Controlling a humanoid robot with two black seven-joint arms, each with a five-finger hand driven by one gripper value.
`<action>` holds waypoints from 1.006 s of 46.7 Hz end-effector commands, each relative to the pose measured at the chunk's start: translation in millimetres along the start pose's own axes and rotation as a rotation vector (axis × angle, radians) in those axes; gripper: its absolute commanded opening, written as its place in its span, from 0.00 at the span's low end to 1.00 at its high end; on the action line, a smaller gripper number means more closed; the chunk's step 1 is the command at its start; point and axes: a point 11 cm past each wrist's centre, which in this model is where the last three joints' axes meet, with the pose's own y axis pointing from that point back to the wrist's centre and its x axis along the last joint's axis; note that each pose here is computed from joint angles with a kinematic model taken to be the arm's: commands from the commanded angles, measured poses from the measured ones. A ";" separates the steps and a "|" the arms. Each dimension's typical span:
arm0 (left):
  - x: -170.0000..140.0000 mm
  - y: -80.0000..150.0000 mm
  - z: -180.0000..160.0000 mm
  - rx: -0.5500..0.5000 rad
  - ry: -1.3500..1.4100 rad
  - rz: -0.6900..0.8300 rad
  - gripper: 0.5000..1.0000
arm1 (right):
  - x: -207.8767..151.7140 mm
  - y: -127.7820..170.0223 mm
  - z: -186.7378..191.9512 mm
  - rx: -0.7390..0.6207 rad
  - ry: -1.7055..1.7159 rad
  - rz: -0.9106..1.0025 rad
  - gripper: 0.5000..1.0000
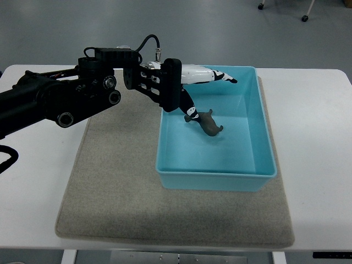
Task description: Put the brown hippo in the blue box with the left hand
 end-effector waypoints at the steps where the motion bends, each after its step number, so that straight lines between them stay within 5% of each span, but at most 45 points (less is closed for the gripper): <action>1: 11.4 7.5 -4.9 -0.015 0.156 0.061 0.99 | 0.0 0.0 -0.1 0.000 0.000 0.000 0.87; 24: 59.5 68.2 -74.4 -0.097 1.000 0.420 1.00 | 0.0 0.0 0.1 -0.001 0.000 0.000 0.87; 36: 48.9 100.6 -110.0 -0.201 1.247 0.408 1.00 | 0.0 0.0 0.1 -0.001 0.000 0.000 0.87; 47: 29.3 112.0 -133.5 -0.162 1.389 0.458 1.00 | 0.0 0.0 -0.1 0.000 0.000 0.000 0.87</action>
